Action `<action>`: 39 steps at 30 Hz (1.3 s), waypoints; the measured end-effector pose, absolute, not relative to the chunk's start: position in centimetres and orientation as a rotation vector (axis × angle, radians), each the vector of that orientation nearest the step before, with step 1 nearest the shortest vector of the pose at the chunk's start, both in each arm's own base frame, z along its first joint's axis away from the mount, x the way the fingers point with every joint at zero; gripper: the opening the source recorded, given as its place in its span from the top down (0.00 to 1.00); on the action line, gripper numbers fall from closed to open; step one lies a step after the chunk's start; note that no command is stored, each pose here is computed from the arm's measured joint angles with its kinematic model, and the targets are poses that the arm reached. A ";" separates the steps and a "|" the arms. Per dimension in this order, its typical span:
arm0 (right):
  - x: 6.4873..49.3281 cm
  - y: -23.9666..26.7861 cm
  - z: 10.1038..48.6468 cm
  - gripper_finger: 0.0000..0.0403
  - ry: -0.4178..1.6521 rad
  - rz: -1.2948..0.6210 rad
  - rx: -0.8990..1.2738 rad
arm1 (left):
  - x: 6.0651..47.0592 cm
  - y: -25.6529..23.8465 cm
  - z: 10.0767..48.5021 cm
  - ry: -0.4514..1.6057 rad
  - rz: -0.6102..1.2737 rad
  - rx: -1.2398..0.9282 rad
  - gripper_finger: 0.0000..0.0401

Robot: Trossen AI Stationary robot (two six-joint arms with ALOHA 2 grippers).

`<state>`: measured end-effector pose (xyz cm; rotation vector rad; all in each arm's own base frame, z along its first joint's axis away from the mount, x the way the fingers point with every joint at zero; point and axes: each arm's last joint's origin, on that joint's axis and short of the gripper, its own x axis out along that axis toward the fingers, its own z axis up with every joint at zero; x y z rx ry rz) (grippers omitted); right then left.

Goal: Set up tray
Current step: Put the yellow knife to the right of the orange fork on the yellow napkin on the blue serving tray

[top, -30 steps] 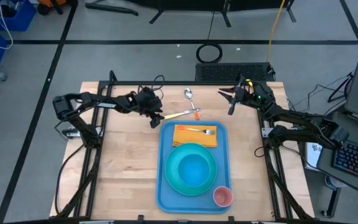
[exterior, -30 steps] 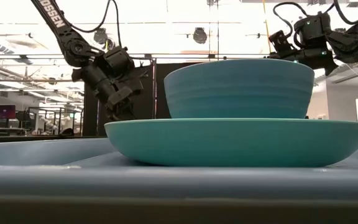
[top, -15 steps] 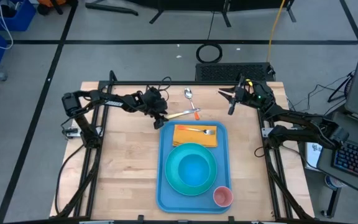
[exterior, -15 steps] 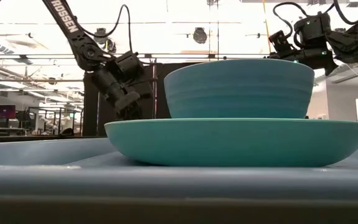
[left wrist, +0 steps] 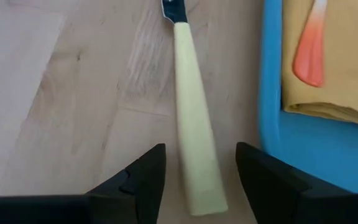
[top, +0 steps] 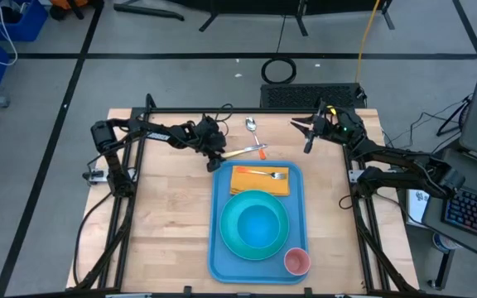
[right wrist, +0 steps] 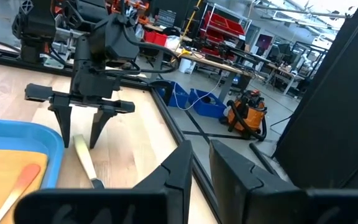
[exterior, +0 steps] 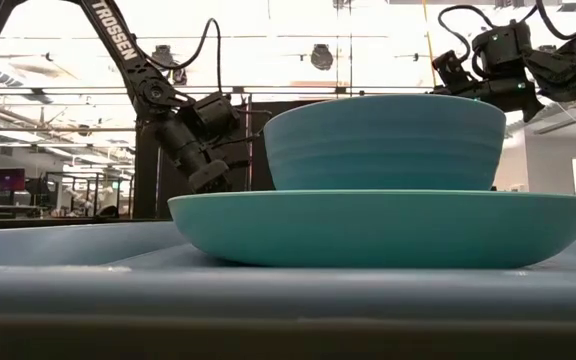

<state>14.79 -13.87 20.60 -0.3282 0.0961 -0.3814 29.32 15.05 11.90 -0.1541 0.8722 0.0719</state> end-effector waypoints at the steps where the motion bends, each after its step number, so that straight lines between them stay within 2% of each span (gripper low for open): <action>1: 14.8 -13.9 20.6 0.89 0.096 -0.381 -0.328 | 29.3 15.1 11.9 0.870 0.072 -0.151 0.53; 12: 14.8 -13.9 20.5 0.89 0.101 -0.381 -0.325 | 29.4 15.2 12.0 0.869 0.098 -0.134 0.80; 19: 14.8 -13.9 20.5 0.89 0.101 -0.380 -0.324 | 29.7 15.4 12.3 0.828 0.116 -0.125 0.88; 24: 14.8 -13.9 20.5 0.89 0.102 -0.380 -0.324 | 29.7 15.4 12.3 0.825 0.112 -0.112 0.99; 35: 14.8 -13.9 20.5 0.89 0.105 -0.380 -0.321 | 29.5 15.5 12.9 0.822 0.159 -0.124 0.82; 39: 14.8 -13.9 20.5 0.89 0.106 -0.379 -0.321 | 29.1 15.5 13.8 0.801 0.115 -0.131 0.76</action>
